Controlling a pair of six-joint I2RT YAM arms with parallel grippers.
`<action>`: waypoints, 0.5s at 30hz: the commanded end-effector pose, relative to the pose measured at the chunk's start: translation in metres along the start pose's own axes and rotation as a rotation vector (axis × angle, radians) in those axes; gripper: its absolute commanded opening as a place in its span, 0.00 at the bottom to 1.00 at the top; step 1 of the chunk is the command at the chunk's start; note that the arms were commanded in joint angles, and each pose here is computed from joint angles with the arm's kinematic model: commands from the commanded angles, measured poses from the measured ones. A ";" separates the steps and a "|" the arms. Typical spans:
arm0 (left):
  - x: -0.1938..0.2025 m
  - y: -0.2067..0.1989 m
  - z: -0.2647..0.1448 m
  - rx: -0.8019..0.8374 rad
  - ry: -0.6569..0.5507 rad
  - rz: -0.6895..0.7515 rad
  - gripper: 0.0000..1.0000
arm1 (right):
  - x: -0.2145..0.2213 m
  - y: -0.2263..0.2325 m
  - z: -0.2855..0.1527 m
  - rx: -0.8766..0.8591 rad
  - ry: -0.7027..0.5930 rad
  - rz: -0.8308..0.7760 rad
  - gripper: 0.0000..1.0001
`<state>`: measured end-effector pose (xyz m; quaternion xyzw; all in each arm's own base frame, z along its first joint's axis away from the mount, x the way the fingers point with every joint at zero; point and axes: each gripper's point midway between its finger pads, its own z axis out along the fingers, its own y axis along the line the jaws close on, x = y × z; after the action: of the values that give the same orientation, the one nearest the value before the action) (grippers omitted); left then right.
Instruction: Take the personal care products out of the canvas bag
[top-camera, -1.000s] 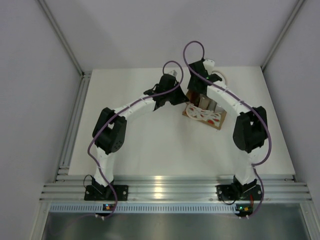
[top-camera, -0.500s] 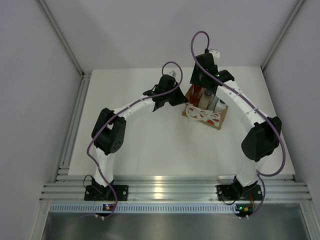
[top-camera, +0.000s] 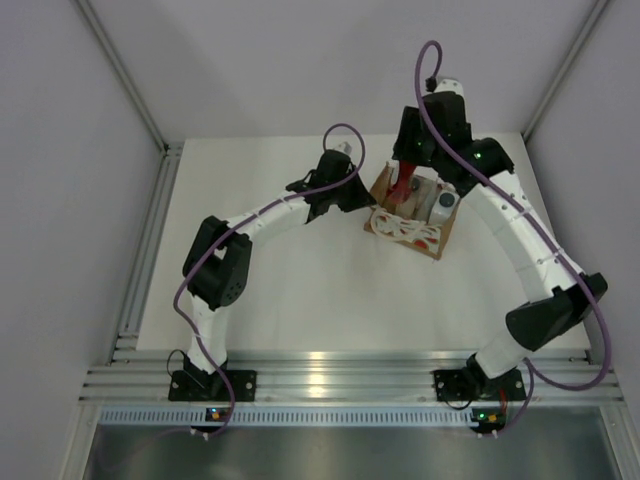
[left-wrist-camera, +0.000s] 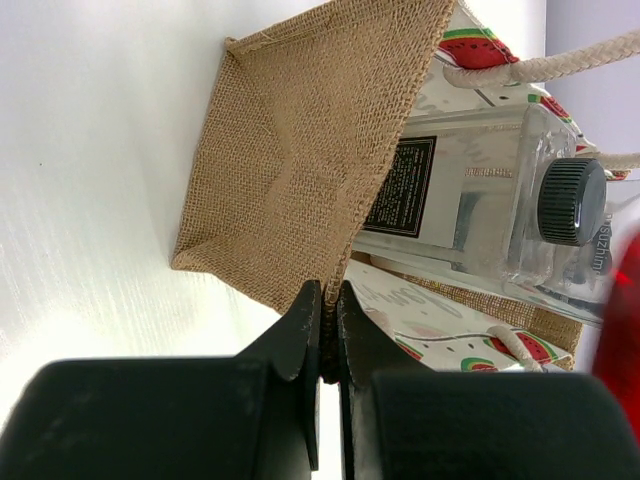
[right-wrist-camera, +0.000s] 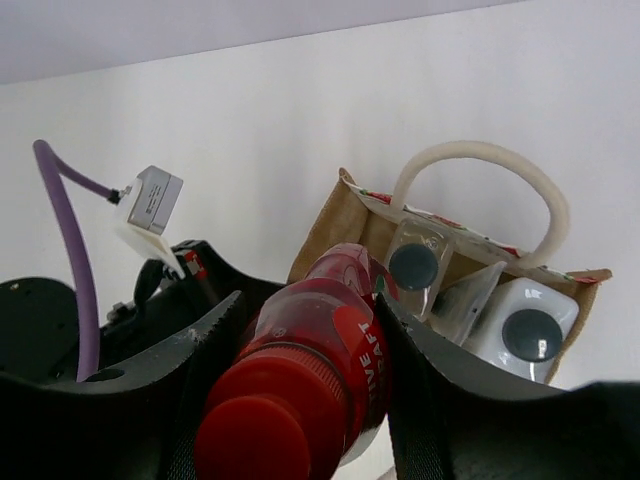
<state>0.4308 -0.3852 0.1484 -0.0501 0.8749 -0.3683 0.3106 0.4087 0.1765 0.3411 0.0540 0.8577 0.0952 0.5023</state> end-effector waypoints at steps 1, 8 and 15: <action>-0.033 -0.010 -0.022 0.003 -0.111 0.012 0.00 | -0.047 0.009 -0.060 -0.103 -0.147 0.006 0.00; -0.034 -0.008 -0.024 -0.006 -0.122 0.017 0.00 | -0.022 -0.001 -0.097 -0.161 -0.133 -0.003 0.00; -0.034 -0.011 -0.022 0.007 -0.113 0.019 0.00 | 0.022 -0.003 -0.119 -0.268 -0.077 -0.032 0.00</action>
<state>0.4304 -0.3813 0.1490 -0.0538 0.8752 -0.3625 0.3157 0.3080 0.1535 0.3443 -0.0044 0.8582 0.1397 0.4939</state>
